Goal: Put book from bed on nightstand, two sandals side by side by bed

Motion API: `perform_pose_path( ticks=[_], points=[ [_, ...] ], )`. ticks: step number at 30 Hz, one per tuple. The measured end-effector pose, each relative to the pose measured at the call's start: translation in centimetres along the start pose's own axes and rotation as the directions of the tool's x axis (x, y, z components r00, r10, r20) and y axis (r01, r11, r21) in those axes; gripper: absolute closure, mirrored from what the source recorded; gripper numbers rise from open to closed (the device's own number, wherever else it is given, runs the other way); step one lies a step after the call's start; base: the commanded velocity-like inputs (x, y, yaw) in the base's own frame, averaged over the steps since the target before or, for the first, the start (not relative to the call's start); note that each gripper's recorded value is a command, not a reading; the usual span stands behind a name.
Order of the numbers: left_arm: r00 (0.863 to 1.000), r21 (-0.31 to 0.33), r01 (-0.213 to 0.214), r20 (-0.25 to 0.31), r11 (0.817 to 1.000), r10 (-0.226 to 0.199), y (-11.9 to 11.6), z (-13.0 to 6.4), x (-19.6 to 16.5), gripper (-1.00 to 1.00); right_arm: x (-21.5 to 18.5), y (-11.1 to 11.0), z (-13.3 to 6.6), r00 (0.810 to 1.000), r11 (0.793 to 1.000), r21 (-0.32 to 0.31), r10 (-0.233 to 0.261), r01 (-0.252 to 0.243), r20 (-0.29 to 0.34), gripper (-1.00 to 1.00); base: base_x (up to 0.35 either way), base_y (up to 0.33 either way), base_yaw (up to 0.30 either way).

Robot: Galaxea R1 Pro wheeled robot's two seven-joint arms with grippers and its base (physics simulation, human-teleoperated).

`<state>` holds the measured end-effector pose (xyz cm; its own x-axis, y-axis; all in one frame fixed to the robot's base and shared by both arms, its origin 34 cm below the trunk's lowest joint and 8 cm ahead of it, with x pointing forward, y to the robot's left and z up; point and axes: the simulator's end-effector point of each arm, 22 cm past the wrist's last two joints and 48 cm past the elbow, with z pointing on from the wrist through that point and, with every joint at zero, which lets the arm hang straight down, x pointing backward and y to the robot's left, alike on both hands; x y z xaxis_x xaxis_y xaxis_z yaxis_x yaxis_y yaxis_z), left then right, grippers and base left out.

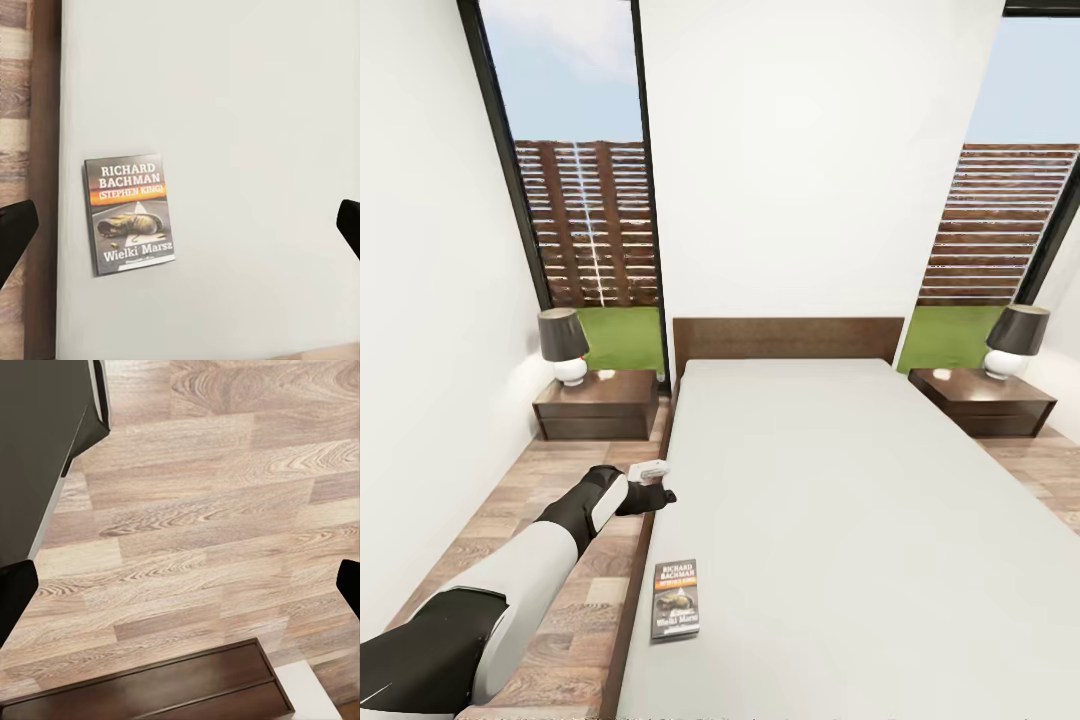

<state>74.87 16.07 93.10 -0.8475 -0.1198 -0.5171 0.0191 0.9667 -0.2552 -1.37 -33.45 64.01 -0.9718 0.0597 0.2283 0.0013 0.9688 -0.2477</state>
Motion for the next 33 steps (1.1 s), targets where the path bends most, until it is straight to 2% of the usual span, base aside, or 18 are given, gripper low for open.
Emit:
perform_pose_path(
  ticks=[33],
  points=[
    [0.999, -0.019, 0.004, -0.04, 1.0, -0.005, 1.4, 2.5, 1.9, -1.0, 2.5, -0.2, -0.2, 0.998, 1.0, 0.002, -0.014, 0.015, -0.06, -1.0, 0.0, 0.0, 0.0]
  ],
)
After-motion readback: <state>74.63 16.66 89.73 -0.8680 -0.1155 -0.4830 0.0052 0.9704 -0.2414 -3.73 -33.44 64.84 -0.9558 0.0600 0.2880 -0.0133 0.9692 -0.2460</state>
